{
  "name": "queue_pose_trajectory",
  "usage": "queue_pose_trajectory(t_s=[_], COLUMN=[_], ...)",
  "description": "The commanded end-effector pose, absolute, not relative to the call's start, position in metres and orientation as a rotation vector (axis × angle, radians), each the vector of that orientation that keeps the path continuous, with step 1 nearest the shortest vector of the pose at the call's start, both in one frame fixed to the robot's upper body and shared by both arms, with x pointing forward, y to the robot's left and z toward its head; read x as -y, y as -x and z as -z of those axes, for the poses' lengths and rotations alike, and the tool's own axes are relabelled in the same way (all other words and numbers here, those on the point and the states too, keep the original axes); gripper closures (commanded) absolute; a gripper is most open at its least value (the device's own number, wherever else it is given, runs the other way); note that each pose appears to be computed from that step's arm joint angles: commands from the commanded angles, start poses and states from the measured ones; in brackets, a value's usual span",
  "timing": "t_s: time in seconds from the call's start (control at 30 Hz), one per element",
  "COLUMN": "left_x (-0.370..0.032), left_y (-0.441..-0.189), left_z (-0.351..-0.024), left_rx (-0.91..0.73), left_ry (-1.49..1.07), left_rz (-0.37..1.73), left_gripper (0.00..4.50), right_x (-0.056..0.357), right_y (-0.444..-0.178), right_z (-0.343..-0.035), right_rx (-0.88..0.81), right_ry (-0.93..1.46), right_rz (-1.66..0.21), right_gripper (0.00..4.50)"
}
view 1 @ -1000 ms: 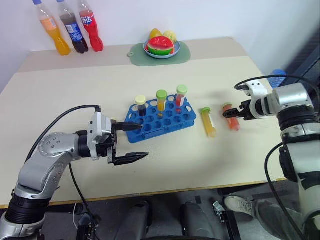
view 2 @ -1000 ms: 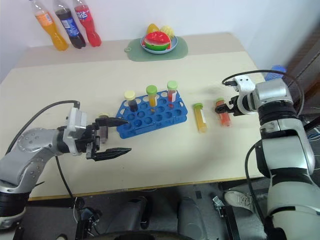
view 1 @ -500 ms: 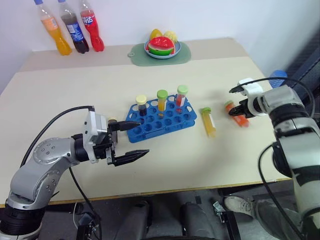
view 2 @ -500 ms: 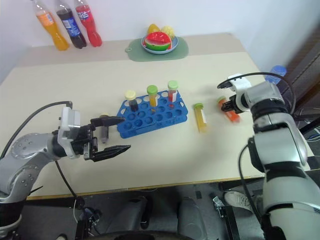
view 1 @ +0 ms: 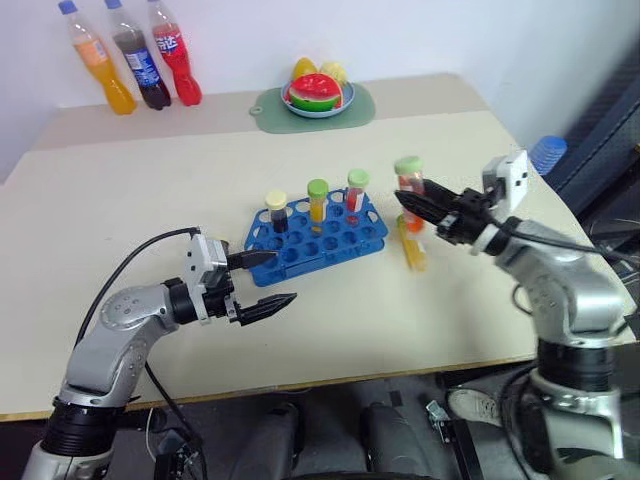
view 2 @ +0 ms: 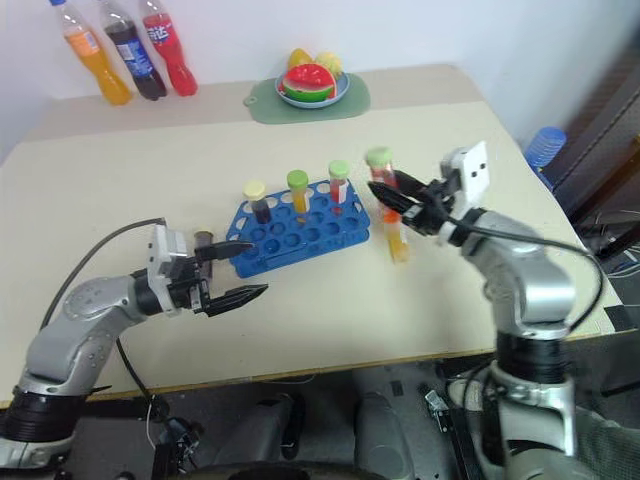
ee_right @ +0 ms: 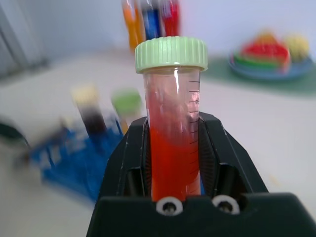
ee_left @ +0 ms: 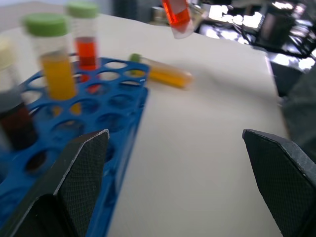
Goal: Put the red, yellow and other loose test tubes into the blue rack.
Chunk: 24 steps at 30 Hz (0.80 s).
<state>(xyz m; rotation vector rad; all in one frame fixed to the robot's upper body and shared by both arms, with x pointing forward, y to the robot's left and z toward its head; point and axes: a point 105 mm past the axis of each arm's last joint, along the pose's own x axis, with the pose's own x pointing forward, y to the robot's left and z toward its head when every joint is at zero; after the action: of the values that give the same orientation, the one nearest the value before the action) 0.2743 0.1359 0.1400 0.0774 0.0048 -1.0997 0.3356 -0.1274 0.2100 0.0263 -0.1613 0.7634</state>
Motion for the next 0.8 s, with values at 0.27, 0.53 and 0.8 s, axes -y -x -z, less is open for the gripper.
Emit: queue_pose_trajectory(t_s=[0.27, 0.53, 0.8], left_x=[-0.137, -0.138, -0.136], left_y=[-0.277, -0.271, -0.269], left_z=[-0.161, -0.162, -0.166], left_rx=[0.057, 0.061, 0.07], left_ry=[-0.123, -0.126, -0.138], left_rz=[1.112, 1.097, 1.086], left_gripper=[0.0, 0.0, 0.0], right_x=[0.099, 0.092, 0.089], right_y=[-0.354, -0.369, -0.375], right_z=[-0.189, -0.152, -0.14], right_rx=[0.302, 0.275, 0.291], right_ry=[-0.083, -0.019, -0.001], right_rz=[-0.676, -0.636, -0.598], right_gripper=[3.49, 3.49, 3.49])
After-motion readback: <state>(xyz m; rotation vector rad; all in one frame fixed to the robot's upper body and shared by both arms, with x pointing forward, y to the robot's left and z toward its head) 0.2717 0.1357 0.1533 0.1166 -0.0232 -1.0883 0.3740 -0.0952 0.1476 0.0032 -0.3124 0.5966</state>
